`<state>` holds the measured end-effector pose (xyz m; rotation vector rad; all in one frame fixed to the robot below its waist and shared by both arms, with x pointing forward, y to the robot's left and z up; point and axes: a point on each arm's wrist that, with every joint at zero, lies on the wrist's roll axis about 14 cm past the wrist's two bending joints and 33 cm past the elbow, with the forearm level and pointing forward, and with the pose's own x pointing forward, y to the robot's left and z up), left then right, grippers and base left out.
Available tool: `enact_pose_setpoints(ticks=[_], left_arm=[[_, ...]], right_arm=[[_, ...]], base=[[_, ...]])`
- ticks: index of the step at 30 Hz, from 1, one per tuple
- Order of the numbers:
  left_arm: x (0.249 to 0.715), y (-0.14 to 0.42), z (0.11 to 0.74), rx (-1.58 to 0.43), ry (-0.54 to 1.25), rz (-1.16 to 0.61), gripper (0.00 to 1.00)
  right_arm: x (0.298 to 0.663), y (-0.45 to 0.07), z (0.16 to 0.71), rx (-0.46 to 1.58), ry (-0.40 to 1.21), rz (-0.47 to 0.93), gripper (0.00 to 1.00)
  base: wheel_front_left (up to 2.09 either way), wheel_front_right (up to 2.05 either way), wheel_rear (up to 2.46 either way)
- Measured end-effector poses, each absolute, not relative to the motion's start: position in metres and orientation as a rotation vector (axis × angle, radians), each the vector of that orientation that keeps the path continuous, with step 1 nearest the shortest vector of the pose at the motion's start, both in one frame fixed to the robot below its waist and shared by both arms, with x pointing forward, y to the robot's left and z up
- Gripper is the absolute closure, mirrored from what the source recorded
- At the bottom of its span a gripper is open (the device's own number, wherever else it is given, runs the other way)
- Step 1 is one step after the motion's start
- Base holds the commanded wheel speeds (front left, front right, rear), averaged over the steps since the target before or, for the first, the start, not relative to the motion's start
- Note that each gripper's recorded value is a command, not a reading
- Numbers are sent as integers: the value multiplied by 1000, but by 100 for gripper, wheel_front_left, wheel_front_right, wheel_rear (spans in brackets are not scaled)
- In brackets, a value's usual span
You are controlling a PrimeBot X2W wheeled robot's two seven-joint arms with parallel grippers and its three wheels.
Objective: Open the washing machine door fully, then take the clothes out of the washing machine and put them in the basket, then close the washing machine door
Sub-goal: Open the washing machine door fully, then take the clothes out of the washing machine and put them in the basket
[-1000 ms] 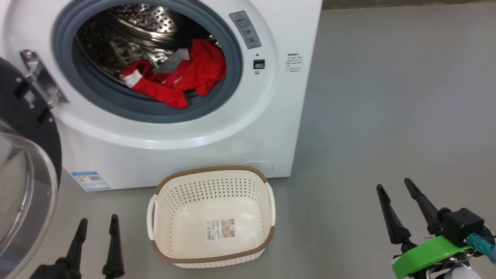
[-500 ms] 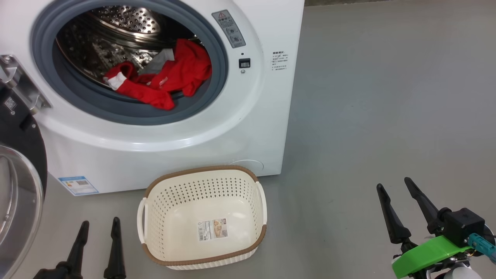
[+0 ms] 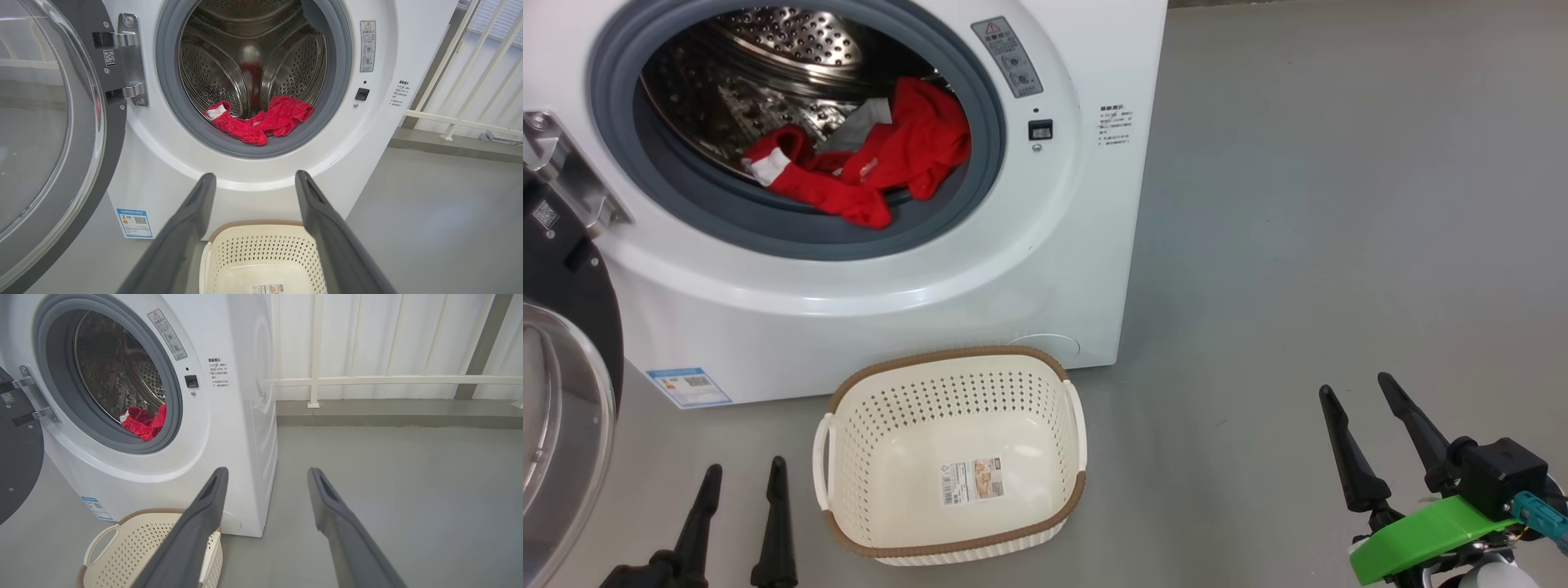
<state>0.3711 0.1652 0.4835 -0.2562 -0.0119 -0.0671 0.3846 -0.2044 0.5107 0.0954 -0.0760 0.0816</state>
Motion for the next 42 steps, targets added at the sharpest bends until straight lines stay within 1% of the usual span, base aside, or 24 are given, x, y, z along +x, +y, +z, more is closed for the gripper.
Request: enact_pose_setpoints(ticks=[18, 42], left_arm=[[371, 162, 484, -253, -13, -77, 0], [370, 165, 485, -253, -16, -68, 0]], right_arm=[[386, -202, 510, 94, -73, 88, 0], [388, -195, 509, 96, -69, 110, 0]], base=[[7, -7, 0], [91, -91, 0]])
